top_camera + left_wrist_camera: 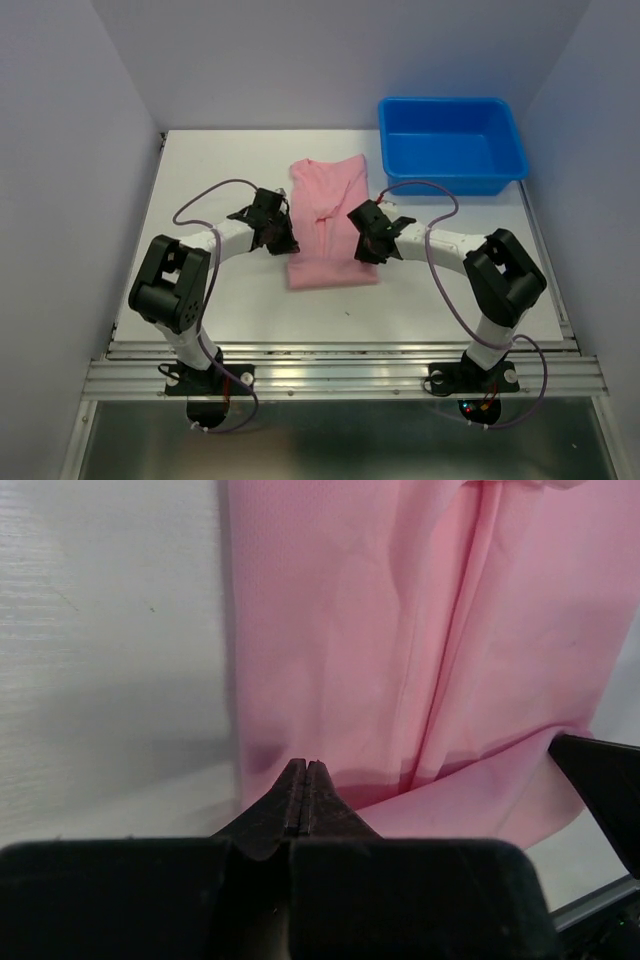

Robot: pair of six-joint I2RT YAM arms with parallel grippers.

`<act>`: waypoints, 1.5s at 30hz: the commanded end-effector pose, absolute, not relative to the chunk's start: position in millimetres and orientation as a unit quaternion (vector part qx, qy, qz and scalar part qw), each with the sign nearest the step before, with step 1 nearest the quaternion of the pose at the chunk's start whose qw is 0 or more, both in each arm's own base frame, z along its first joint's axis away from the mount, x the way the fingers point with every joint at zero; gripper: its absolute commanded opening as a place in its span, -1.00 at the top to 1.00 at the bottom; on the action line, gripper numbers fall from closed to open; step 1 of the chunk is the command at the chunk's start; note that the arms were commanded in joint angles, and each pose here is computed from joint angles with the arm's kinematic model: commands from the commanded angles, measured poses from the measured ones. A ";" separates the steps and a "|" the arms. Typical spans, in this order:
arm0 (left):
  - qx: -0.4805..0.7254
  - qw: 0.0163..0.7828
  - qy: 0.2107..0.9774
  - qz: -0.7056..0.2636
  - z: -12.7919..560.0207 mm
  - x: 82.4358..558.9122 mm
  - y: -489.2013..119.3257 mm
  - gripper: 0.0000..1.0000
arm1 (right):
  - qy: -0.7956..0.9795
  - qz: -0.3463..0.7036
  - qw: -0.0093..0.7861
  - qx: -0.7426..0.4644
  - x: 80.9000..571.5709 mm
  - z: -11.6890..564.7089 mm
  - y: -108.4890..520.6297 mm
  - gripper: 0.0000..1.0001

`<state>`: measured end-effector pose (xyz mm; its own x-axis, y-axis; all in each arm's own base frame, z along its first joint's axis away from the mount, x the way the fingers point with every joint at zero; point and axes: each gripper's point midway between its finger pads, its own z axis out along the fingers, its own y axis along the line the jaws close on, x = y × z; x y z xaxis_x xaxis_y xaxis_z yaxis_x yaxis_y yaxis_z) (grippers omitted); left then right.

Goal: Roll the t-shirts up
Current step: Roll the T-shirt to the center of the board.

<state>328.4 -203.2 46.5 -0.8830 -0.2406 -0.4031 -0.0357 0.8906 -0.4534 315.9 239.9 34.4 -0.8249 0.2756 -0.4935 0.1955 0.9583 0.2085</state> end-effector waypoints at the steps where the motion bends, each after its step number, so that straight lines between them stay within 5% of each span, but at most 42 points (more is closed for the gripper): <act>1: -0.062 0.238 0.942 -0.230 51.6 339.7 -209.1 1.00 | 0.948 0.063 0.286 0.126 318.0 43.3 231.9 0.99; 3: -0.062 0.232 0.943 -0.229 47.4 340.0 -209.7 1.00 | 0.944 0.081 0.302 0.106 323.3 57.3 238.0 0.93; 7: -0.067 0.222 0.948 -0.219 39.9 340.8 -208.5 1.00 | 0.938 0.085 0.327 0.080 333.2 75.6 241.1 0.12; 11: -0.070 0.206 0.953 -0.210 28.7 337.3 -206.8 1.00 | 0.942 0.071 0.326 0.041 339.1 72.1 239.6 -0.13; 15: -0.073 0.192 0.957 -0.207 19.0 333.4 -206.3 1.00 | 0.949 0.072 0.306 0.004 336.6 63.2 237.9 -0.18; 31: -0.076 0.176 0.961 -0.201 7.2 331.4 -206.2 1.00 | 0.959 0.082 0.270 0.022 321.2 42.2 230.2 0.06; 38: -0.076 0.175 0.961 -0.198 5.9 329.7 -204.8 1.00 | 0.957 0.057 0.280 0.045 321.7 38.9 218.0 0.00; 45: -0.077 0.174 0.962 -0.194 4.8 328.8 -203.3 1.00 | 0.954 0.049 0.289 0.066 320.0 40.7 210.5 0.98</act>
